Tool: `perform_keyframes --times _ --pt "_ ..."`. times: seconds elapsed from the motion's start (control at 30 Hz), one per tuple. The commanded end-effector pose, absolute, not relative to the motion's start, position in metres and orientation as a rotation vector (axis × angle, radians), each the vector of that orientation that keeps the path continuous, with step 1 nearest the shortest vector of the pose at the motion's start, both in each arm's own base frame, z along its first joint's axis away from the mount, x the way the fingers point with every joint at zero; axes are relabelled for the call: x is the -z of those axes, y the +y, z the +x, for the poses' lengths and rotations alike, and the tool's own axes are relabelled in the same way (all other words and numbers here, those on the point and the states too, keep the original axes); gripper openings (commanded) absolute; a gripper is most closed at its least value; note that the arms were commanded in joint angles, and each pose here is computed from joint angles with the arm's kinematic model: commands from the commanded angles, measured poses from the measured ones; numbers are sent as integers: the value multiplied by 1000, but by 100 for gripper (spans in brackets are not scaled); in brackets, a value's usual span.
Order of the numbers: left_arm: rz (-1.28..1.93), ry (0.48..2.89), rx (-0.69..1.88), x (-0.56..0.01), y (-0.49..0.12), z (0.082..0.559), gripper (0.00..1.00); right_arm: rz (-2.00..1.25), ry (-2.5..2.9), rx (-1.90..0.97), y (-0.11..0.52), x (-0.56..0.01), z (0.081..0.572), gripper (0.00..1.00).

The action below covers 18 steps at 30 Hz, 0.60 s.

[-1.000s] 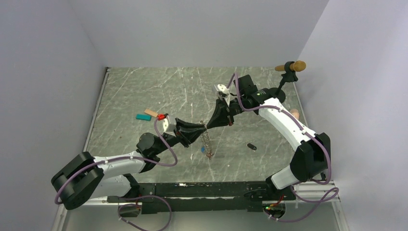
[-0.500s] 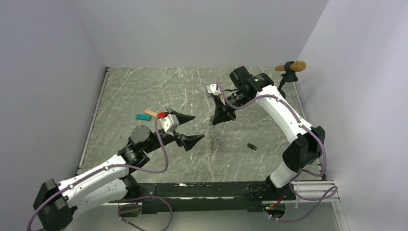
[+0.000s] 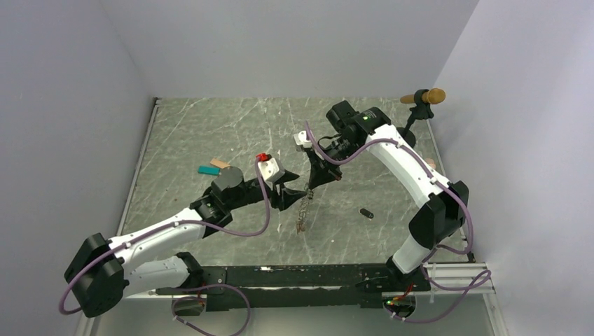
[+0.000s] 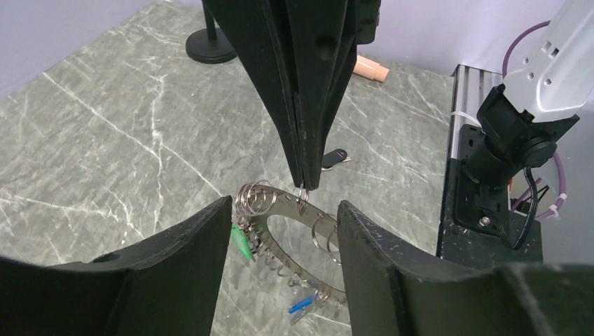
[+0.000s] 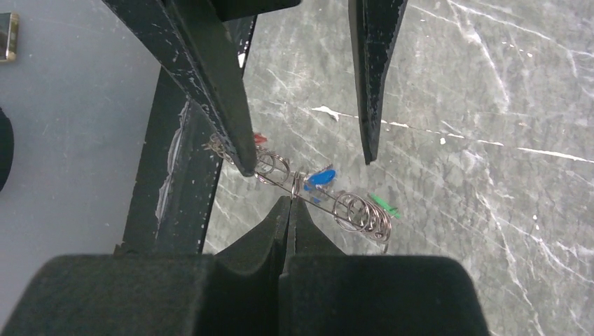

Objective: Put the keys on the keyring

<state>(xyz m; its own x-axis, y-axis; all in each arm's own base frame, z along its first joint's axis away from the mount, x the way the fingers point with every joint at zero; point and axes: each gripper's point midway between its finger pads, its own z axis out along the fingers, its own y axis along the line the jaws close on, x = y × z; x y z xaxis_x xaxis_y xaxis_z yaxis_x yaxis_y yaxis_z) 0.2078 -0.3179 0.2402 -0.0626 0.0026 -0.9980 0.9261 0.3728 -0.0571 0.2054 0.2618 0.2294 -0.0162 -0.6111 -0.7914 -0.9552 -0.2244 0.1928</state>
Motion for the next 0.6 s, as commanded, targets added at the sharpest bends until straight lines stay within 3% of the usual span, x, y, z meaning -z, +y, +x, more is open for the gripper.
perform_keyframes --times 0.0,0.1,0.3,0.57 --pt "927 1299 997 -270 -328 206 56 -1880 1557 -1129 267 -241 203 0" --pt "947 1295 1007 -267 -331 205 42 -1882 1551 -1134 267 -242 203 0" --pt "981 1295 1036 -264 -336 202 25 -1882 1544 -1140 267 -243 201 0" --pt "999 1288 1079 -264 -342 199 17 -1882 1544 -1149 267 -243 200 0"
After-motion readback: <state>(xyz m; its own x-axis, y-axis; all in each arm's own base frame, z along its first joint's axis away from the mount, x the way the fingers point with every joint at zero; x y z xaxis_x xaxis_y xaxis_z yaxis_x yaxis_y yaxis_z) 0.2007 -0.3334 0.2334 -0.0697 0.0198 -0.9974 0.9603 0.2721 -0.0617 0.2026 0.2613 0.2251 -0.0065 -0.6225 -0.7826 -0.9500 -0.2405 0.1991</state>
